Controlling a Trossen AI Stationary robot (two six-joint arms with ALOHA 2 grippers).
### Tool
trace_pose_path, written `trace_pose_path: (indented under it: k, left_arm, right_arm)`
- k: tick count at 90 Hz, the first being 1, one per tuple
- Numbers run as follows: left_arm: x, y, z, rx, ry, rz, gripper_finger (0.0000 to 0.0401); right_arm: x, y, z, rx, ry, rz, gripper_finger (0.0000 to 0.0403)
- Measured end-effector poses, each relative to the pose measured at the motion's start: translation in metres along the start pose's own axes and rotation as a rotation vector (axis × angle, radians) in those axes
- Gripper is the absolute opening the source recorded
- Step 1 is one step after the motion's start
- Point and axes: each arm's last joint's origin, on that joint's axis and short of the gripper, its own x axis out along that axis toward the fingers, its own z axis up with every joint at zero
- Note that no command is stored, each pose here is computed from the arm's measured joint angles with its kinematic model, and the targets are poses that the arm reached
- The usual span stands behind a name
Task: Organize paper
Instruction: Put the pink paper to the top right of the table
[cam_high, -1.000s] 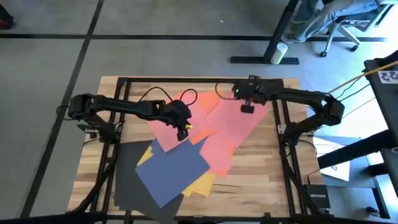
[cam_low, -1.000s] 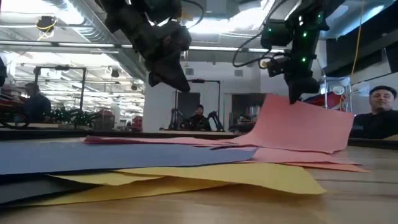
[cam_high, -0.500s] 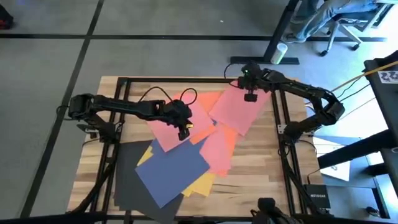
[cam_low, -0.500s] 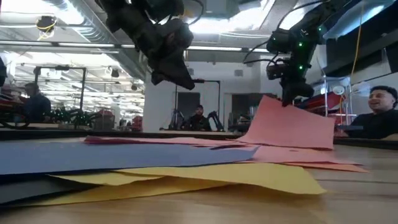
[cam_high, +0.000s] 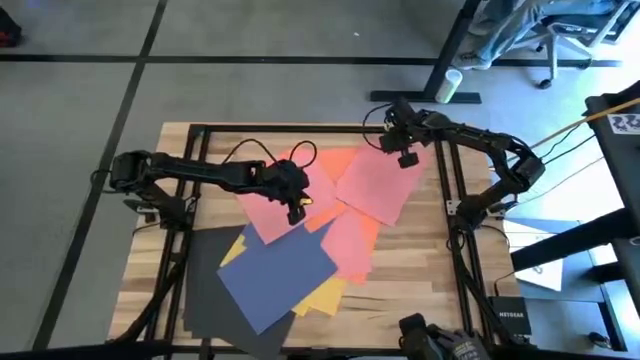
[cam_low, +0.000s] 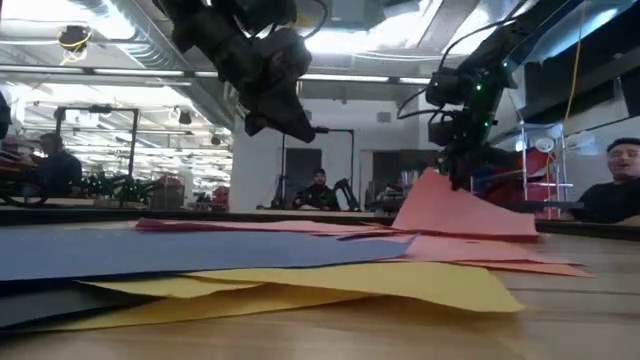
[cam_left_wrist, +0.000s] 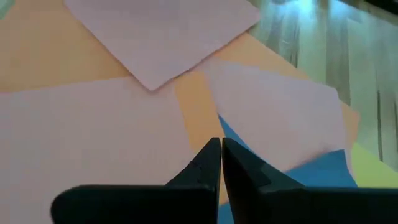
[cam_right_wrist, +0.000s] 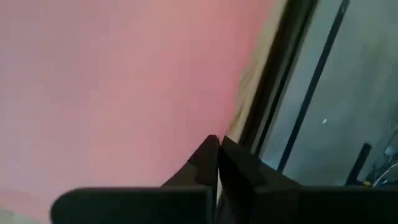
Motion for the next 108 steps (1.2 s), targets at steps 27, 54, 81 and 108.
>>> trace_pose_path:
  k: [27,54,81,108]
  left_arm:
    - [0.0,0.0,0.0,-0.001,0.005,0.001,0.0]
    - [0.002,0.002,-0.009,0.027,0.088,0.02,0.0]
    - [0.019,0.005,-0.017,0.025,0.137,0.032,0.0]
    - [0.021,0.004,-0.015,0.048,0.115,0.025,0.0]
  right_arm:
    - [0.0,-0.016,-0.007,0.109,0.101,-0.171,0.0007]
    - [0.0,-0.016,-0.008,0.27,0.135,-0.202,0.0047]
    - [0.0,-0.016,-0.008,0.426,0.123,-0.212,0.0104]
    - [-0.001,-0.012,-0.004,0.508,0.13,-0.206,0.015]
